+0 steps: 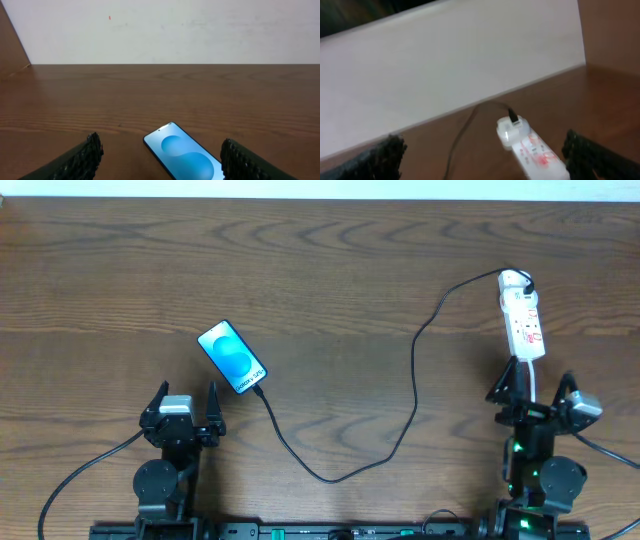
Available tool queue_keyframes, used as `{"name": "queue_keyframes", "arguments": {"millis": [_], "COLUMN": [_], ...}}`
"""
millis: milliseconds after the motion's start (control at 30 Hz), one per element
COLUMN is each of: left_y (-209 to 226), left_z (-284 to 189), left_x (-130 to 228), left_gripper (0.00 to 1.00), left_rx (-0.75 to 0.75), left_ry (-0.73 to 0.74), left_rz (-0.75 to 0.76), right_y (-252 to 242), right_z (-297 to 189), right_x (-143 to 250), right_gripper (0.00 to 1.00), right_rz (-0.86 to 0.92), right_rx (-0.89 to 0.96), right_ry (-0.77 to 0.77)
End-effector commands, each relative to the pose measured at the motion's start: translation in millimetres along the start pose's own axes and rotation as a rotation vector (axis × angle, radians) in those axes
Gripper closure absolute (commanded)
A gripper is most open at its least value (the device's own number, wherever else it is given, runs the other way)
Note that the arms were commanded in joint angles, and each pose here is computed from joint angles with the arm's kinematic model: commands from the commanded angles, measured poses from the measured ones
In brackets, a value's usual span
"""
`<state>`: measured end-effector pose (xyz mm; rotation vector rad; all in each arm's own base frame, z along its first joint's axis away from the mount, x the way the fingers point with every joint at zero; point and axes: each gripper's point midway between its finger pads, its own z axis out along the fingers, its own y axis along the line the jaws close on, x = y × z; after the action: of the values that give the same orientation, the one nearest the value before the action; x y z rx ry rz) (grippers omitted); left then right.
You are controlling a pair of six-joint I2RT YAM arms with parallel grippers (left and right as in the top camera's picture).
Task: Plug charger to phone and switch on socket
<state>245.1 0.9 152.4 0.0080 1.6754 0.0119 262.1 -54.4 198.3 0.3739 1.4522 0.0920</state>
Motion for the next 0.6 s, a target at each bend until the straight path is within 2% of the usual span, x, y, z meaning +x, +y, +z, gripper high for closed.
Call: {"name": "queue_keyframes", "arguments": {"millis": [0, 167, 467, 533, 567], "left_y": [-1, -1, -1, -1, -1], "left_z": [1, 1, 1, 1, 1], "left_x": [15, 15, 15, 15, 15], "left_gripper": [0.22, 0.22, 0.22, 0.22, 0.22], "left_rx": [0.006, 0.006, 0.006, 0.006, 0.006], "left_ry": [0.047, 0.047, 0.047, 0.047, 0.047], "left_rz": [0.012, 0.012, 0.012, 0.012, 0.012], "right_y": [-1, -7, 7, 14, 23], "right_z": [-6, -18, -23, -24, -25], "right_x": [5, 13, 29, 31, 34], "right_gripper": [0.01, 0.01, 0.01, 0.01, 0.01], "right_rz": [0.008, 0.005, -0.123, -0.190, -0.277], "right_rx": [0.010, 0.061, -0.001, -0.048, -0.107], "right_ry": [0.008, 0.028, 0.089, 0.099, 0.106]}}
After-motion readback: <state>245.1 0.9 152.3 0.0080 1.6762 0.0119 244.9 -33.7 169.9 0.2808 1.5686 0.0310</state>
